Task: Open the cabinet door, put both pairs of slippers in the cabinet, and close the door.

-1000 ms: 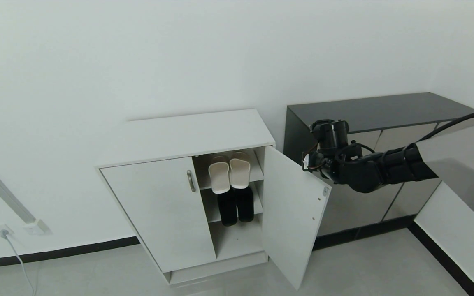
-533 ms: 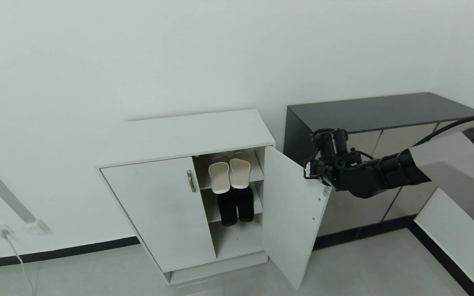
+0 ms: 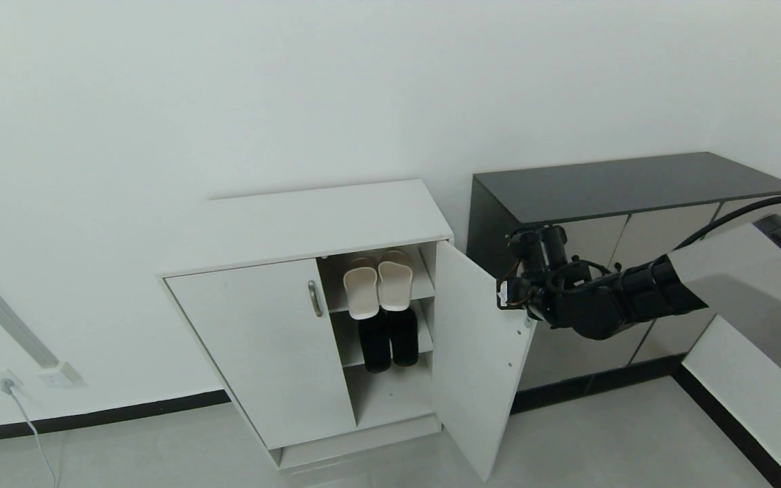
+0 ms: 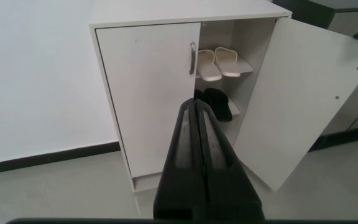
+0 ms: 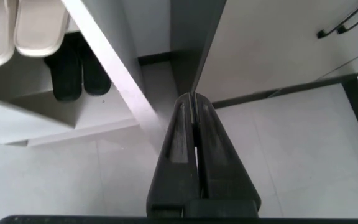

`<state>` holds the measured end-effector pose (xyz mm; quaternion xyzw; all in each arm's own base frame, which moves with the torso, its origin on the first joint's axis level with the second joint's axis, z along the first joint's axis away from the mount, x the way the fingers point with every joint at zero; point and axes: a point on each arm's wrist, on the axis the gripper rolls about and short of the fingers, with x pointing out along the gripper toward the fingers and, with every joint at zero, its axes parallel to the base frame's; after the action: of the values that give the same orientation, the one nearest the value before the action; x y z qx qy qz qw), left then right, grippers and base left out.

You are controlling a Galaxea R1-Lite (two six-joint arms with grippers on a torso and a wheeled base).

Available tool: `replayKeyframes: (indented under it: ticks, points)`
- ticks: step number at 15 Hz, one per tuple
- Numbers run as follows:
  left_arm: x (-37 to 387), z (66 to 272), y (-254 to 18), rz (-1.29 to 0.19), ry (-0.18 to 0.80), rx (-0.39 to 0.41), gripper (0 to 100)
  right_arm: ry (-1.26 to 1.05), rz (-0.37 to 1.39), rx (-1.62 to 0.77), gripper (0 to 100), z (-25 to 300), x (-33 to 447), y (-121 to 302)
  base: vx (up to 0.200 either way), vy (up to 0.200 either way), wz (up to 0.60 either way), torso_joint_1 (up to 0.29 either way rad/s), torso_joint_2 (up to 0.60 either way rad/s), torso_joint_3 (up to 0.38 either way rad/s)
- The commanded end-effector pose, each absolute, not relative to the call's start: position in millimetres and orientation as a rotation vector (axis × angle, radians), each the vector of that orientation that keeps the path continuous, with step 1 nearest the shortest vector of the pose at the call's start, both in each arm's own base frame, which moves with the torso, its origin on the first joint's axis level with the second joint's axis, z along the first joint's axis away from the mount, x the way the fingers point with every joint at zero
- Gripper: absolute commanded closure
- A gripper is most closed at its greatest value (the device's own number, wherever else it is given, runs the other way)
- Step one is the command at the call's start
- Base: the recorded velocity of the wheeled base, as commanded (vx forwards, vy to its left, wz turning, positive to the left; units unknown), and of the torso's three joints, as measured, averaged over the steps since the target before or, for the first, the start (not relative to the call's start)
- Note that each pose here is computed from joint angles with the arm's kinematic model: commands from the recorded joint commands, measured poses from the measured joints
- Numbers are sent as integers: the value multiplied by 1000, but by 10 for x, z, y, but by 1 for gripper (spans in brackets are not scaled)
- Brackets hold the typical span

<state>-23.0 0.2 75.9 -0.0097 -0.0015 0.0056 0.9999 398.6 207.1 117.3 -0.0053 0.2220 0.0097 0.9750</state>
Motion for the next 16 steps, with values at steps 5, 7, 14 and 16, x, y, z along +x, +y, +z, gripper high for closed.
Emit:
replayKeyframes:
  ticks: [5, 7, 14, 16]
  points:
    - [-229, 759, 2, 12, -2, -20, 100, 455, 149, -4, 100, 1261, 3546, 2530, 0, 0, 0, 0, 0, 0]
    - [-229, 759, 2, 12, -2, -20, 100, 453, 169, -4, 100, 1274, 3496, 2593, 0, 0, 0, 0, 0, 0]
    - [-229, 759, 2, 12, -2, -20, 100, 410, 280, 46, 100, 1536, 3067, 2719, 0, 0, 0, 0, 0, 0]
    - [-229, 759, 2, 12, -2, -20, 100, 399, 285, 24, 100, 1585, 2984, 2635, 0, 0, 0, 0, 0, 0]
